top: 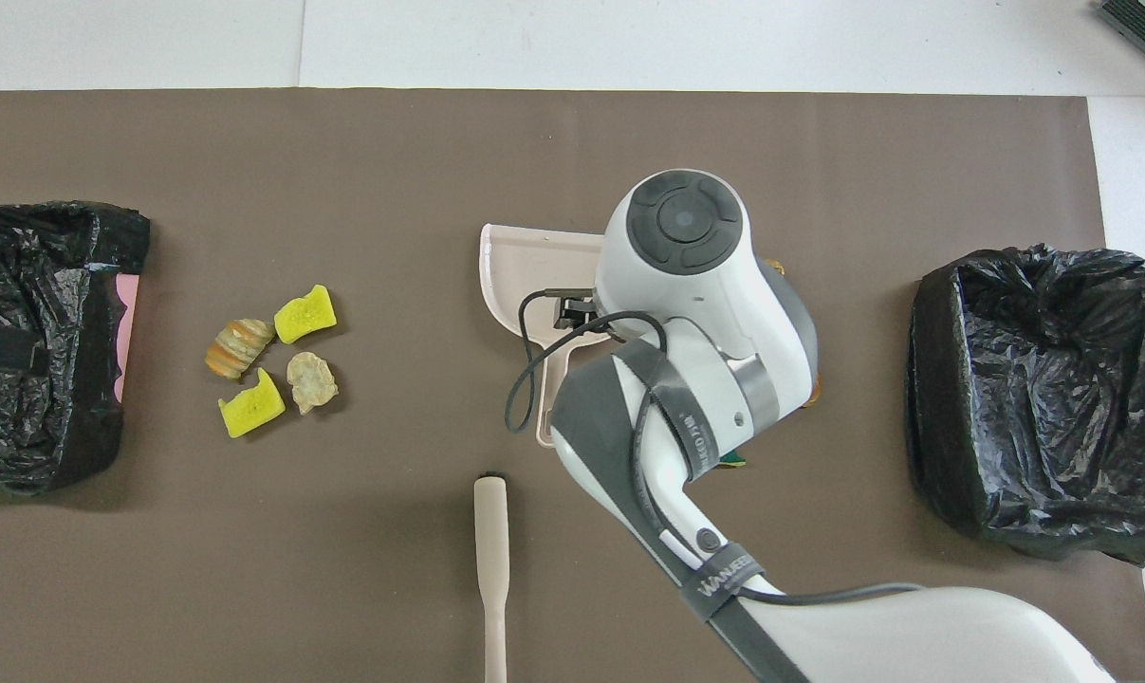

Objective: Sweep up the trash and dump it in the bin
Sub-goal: 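Reach the right gripper to the beige dustpan handle and grasp it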

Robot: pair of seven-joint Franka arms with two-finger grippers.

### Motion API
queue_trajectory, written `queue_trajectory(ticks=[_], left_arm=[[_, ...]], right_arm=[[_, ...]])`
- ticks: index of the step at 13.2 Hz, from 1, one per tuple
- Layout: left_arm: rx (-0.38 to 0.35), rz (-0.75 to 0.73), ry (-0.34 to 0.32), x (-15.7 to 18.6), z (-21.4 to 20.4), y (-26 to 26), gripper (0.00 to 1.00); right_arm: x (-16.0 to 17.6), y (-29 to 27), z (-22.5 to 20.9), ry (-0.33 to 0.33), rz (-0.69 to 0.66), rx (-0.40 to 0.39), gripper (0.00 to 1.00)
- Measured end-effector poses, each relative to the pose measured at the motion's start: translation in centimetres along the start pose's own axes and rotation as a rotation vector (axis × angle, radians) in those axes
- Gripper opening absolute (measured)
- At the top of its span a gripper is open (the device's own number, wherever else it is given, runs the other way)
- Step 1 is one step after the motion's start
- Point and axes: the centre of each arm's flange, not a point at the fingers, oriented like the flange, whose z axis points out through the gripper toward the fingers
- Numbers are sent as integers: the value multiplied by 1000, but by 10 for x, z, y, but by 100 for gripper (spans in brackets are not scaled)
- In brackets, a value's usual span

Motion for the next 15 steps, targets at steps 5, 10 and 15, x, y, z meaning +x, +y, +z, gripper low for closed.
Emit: queue_trajectory(ticks=[5, 10, 15], left_arm=[[0, 0, 0, 0, 0, 0, 100], [0, 0, 0, 0, 0, 0, 100], [0, 0, 0, 0, 0, 0, 100]], right_arm=[[-44, -54, 70, -12, 9, -11, 100], [-54, -56, 83, -20, 6, -19, 74], [-54, -57, 79, -15, 5, -15, 35]])
